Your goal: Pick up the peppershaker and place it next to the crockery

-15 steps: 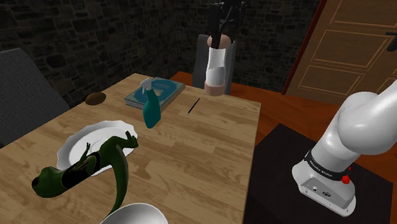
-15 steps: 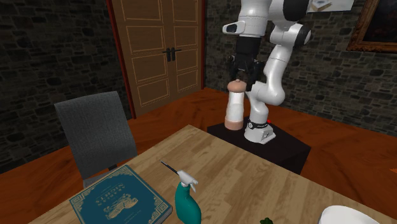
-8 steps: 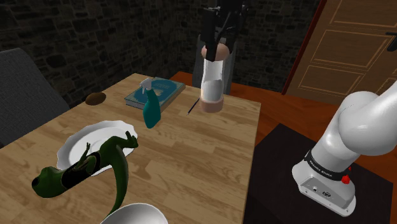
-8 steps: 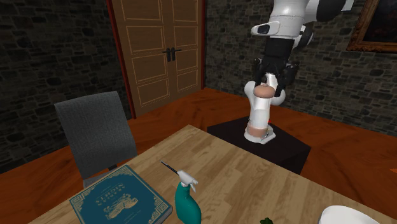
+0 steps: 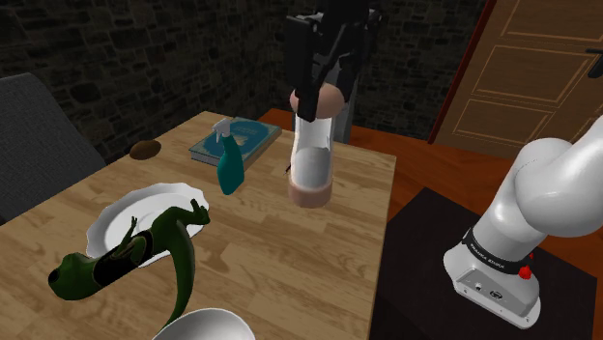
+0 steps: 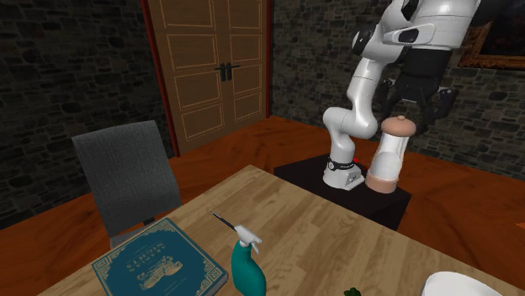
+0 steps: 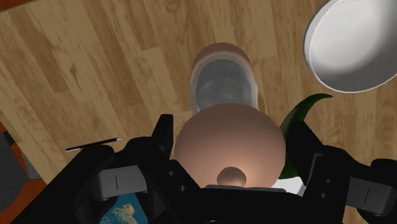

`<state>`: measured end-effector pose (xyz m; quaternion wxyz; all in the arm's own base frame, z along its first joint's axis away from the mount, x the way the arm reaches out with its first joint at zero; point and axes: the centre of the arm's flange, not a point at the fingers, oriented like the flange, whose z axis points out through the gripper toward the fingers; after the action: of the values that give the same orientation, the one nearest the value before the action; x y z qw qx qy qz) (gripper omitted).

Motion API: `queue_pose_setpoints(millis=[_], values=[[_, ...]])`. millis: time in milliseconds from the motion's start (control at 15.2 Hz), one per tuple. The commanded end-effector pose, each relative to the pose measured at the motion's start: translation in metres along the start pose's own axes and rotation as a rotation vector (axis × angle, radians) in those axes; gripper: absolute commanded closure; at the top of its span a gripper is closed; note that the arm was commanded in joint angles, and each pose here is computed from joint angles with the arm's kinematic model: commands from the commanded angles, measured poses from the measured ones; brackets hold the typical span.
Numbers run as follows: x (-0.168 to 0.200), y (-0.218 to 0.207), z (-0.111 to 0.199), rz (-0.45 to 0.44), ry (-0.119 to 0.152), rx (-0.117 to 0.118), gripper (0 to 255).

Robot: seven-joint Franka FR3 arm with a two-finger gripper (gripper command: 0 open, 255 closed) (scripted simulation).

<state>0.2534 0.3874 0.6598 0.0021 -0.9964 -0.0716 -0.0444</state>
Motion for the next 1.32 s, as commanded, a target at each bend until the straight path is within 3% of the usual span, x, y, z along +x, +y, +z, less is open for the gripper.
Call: queue_pose_setpoints(millis=[0,330,1254], values=[[-0.012,-0.024,0.0,0.002,0.0,0.0,255],[-0.045,-0.087,-0.003,0.002,0.0,0.001,255],[-0.052,-0.087,0.071,0.002,0.0,0.0,255]])
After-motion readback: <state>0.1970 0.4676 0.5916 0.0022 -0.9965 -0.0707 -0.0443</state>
